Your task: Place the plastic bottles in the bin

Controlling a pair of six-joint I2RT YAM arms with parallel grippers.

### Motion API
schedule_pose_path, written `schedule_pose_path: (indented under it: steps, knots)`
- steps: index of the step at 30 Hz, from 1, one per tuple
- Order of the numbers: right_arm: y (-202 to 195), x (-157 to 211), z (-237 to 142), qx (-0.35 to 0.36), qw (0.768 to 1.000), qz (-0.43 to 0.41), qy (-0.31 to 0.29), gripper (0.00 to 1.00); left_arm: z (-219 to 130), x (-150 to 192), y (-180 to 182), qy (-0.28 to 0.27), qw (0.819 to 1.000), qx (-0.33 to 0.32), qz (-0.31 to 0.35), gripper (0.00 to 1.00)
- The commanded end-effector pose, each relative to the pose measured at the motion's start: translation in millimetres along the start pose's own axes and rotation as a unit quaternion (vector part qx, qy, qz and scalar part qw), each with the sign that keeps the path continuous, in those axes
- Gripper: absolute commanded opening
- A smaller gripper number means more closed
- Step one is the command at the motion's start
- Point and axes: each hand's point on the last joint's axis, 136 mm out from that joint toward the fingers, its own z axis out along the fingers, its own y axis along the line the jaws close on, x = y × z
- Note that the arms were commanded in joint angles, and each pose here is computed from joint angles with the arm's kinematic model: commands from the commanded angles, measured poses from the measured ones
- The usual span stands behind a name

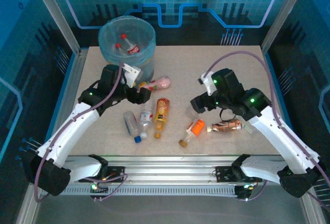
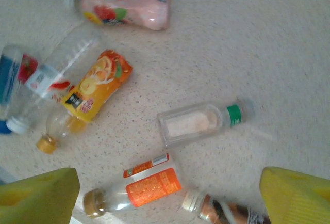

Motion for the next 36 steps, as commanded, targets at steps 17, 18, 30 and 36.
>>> schedule_pose_path:
  steps: [17, 18, 30, 36]
  knots:
    - [105, 7, 153, -0.206, 0.757, -0.619, 0.024, 0.99, -25, 51, 36, -0.005, 0.992, -0.110, -0.067, 0.90]
    - [103, 7, 163, -0.206, 0.752, -0.626, 0.027, 0.99, -26, 54, 37, -0.004, 0.991, -0.114, -0.068, 0.91]
    - [121, 24, 243, -0.258, 0.717, -0.646, 0.040, 0.94, -15, 65, 59, 0.002, 0.986, -0.131, -0.107, 0.92]
    - [116, 44, 261, -0.285, 0.705, -0.646, 0.073, 0.89, -14, 59, 63, 0.003, 0.985, -0.128, -0.117, 0.91]
